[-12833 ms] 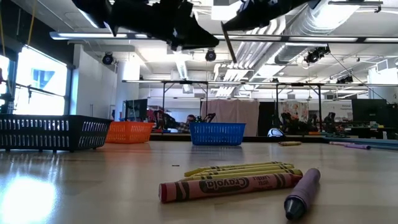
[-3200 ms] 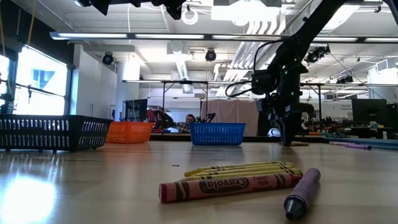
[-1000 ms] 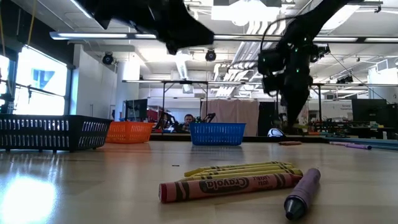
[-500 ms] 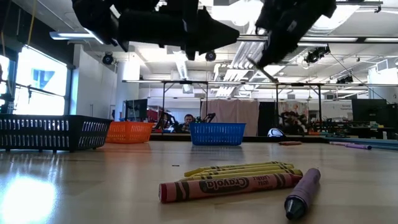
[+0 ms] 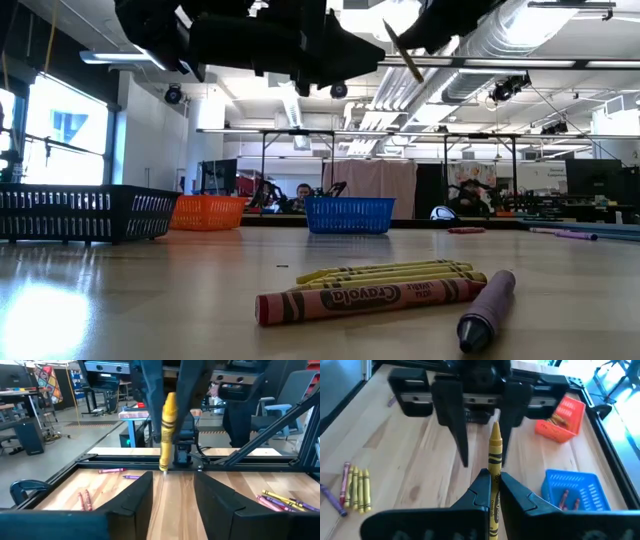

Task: Sort crayons
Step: Put the yellow crayon into the orange bin

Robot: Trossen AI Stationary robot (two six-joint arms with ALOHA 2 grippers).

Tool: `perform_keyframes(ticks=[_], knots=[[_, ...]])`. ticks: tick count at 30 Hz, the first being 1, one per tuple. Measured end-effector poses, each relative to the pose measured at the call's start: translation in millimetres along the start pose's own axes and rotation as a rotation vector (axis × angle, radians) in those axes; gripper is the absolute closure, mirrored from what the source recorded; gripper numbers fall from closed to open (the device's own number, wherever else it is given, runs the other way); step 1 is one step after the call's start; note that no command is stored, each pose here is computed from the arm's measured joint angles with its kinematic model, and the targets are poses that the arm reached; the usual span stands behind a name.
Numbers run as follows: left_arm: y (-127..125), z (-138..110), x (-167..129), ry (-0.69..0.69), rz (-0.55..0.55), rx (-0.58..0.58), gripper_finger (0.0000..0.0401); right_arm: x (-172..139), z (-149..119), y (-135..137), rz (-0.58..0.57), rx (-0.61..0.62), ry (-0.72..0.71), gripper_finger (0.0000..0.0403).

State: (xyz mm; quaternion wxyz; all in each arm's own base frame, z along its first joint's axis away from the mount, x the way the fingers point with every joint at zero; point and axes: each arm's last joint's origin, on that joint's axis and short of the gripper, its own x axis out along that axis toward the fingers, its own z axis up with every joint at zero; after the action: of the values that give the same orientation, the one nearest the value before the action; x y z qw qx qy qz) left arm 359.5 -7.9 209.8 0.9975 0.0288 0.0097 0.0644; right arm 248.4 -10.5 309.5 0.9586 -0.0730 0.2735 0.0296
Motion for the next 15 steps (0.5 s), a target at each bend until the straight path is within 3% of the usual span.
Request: perform_keyframes(ticks=[7, 15], knots=[[-7, 1, -1, -0.009, -0.016, 0.007, 0.0227, 1, 12, 7, -0.027, -0.051, -0.106, 0.0394], [-7, 12, 3, -0.058, -0.014, -0.009, 0.0217, 16, 13, 8, -0.007, -0.057, -0.113, 0.0394]])
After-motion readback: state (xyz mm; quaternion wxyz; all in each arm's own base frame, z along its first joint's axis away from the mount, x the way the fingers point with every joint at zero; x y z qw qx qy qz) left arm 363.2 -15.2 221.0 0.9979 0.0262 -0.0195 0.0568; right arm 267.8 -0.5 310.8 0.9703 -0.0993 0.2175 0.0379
